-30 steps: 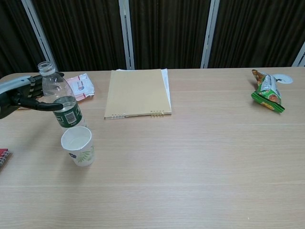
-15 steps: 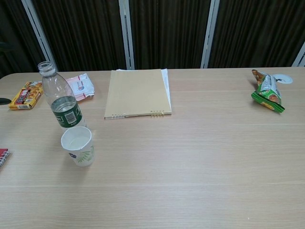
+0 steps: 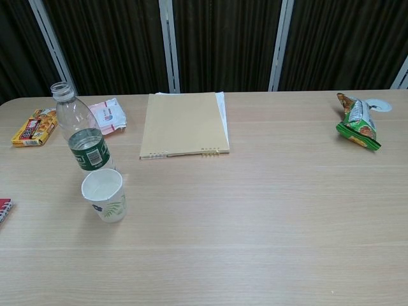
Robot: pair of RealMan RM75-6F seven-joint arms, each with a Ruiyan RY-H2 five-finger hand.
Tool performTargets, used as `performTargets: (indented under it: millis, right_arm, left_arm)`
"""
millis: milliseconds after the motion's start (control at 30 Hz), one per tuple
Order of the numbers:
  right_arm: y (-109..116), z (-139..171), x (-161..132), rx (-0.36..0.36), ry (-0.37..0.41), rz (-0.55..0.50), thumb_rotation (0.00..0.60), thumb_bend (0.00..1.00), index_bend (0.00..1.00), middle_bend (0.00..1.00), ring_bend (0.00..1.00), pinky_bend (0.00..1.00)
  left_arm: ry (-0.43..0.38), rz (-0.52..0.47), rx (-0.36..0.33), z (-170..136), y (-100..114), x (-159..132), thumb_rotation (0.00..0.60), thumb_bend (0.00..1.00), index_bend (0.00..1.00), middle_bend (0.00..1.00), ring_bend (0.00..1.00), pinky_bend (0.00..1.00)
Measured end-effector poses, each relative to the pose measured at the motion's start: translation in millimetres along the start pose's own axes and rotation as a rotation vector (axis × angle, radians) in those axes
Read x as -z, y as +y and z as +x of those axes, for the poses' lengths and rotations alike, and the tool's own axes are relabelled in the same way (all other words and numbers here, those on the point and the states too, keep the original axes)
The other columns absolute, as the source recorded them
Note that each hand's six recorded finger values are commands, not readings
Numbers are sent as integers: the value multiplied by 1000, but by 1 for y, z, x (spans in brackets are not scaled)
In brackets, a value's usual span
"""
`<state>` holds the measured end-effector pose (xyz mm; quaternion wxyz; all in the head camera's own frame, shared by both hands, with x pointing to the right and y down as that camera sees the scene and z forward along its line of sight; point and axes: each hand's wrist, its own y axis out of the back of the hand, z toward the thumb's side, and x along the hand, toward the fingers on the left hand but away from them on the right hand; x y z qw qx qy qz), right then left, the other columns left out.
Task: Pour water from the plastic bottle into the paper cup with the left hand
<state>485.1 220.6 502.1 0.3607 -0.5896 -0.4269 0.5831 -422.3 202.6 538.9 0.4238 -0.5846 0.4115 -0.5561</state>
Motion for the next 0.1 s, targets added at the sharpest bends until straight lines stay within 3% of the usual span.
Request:
performTargets:
  millis: [100]
  right_arm:
    - [0,1,2,1,-5,-1,600,0,0,0,0,0]
  left_arm:
    - [-2,16,9,-7,2,1,600,0,0,0,0,0]
